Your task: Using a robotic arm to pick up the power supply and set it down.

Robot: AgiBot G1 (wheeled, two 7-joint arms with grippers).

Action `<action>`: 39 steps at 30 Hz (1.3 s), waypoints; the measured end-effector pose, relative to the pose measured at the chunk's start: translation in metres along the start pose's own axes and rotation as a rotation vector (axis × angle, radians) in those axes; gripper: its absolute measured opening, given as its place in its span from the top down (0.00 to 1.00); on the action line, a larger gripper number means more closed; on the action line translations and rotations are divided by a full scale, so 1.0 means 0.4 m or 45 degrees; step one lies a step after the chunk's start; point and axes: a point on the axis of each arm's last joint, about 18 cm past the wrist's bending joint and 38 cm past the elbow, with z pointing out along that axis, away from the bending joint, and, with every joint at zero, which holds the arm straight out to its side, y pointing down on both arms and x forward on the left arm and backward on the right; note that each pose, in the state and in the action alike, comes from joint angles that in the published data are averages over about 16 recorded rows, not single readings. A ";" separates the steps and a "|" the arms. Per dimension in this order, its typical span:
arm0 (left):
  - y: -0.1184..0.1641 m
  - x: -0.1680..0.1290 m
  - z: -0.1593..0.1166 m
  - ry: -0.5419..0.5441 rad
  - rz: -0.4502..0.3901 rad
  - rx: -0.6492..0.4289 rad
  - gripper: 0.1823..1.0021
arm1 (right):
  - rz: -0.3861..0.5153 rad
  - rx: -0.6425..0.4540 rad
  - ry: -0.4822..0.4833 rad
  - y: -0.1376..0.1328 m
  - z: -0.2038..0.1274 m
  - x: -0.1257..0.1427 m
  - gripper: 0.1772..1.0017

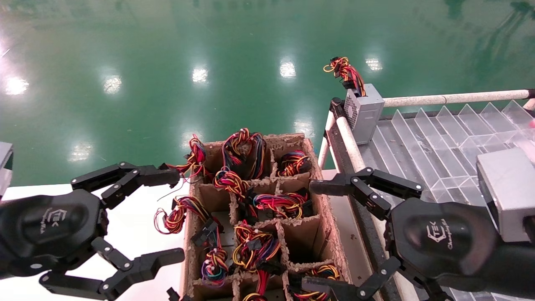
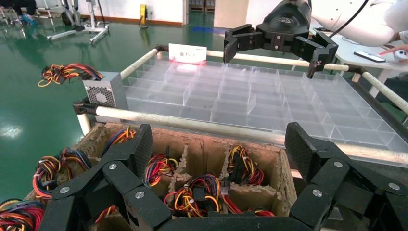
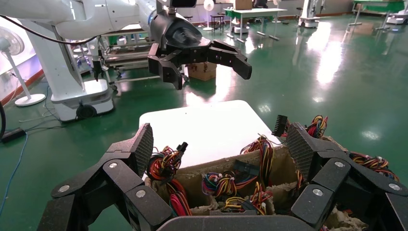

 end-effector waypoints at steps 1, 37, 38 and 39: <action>0.000 0.000 0.000 0.000 0.000 0.000 0.00 | 0.000 0.000 0.000 0.000 0.000 0.000 0.00; 0.000 0.000 0.000 0.000 0.000 0.000 0.00 | -0.001 0.000 0.002 0.000 0.000 0.002 0.00; 0.000 0.000 0.000 0.000 0.000 0.000 0.00 | -0.001 0.000 0.002 0.000 0.000 0.002 0.00; 0.000 0.000 0.000 0.000 0.000 0.000 0.00 | -0.001 0.000 0.002 0.000 0.000 0.002 0.00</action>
